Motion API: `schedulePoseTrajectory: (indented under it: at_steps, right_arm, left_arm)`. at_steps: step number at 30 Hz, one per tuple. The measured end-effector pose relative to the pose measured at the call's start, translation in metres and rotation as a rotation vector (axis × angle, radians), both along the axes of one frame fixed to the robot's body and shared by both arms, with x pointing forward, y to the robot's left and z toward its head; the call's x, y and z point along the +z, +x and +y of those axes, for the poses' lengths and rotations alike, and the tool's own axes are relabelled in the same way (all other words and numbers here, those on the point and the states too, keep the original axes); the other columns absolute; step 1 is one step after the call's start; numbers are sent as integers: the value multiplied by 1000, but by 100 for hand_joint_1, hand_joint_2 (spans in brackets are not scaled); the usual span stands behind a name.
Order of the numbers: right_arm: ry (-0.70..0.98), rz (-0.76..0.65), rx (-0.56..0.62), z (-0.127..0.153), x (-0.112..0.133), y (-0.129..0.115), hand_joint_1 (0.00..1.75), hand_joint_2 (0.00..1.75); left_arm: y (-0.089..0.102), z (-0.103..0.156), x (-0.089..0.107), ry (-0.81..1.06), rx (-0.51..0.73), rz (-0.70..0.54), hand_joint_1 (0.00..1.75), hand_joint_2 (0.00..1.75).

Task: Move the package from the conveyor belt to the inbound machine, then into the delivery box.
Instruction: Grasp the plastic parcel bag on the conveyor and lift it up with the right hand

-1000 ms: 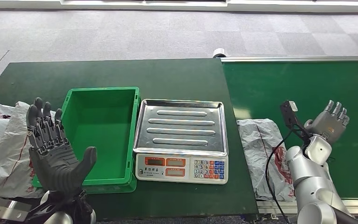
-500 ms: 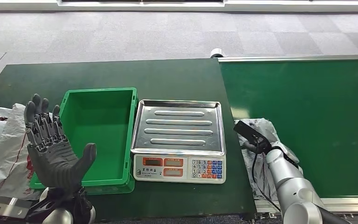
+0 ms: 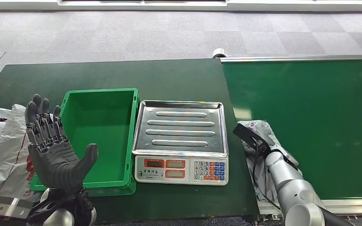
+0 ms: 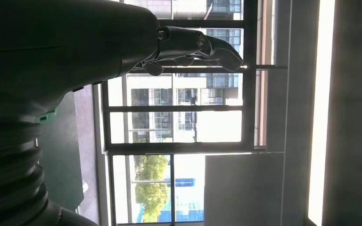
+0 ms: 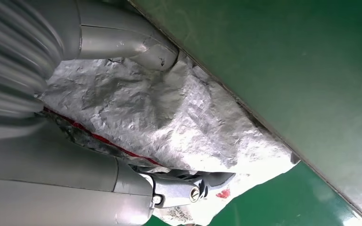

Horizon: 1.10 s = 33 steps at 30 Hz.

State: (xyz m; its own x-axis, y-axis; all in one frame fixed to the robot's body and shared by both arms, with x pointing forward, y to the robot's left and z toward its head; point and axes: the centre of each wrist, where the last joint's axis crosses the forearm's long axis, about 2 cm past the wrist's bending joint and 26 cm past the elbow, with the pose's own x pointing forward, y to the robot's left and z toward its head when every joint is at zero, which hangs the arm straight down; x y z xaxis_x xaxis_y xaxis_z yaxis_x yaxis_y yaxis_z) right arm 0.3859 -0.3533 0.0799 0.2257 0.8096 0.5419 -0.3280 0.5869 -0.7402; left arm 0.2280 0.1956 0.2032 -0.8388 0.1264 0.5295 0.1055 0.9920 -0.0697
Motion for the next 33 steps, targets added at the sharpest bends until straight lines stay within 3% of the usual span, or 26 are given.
schedulePoseTrajectory:
  at_steps: [7, 11, 33]
  right_arm:
    - [13, 2, -6, 1, 0, 1, 0, 175]
    - [13, 9, -19, 1, 0, 0, 175, 175]
    - [-22, -38, -66, 5, 2, 1, 175, 175]
  left_arm:
    - [0, 0, 0, 1, 0, 1, 0, 175]
    - [-1, 0, -1, 2, -1, 2, 0, 175]
    - [-5, -1, -2, 3, -15, 8, 0, 175]
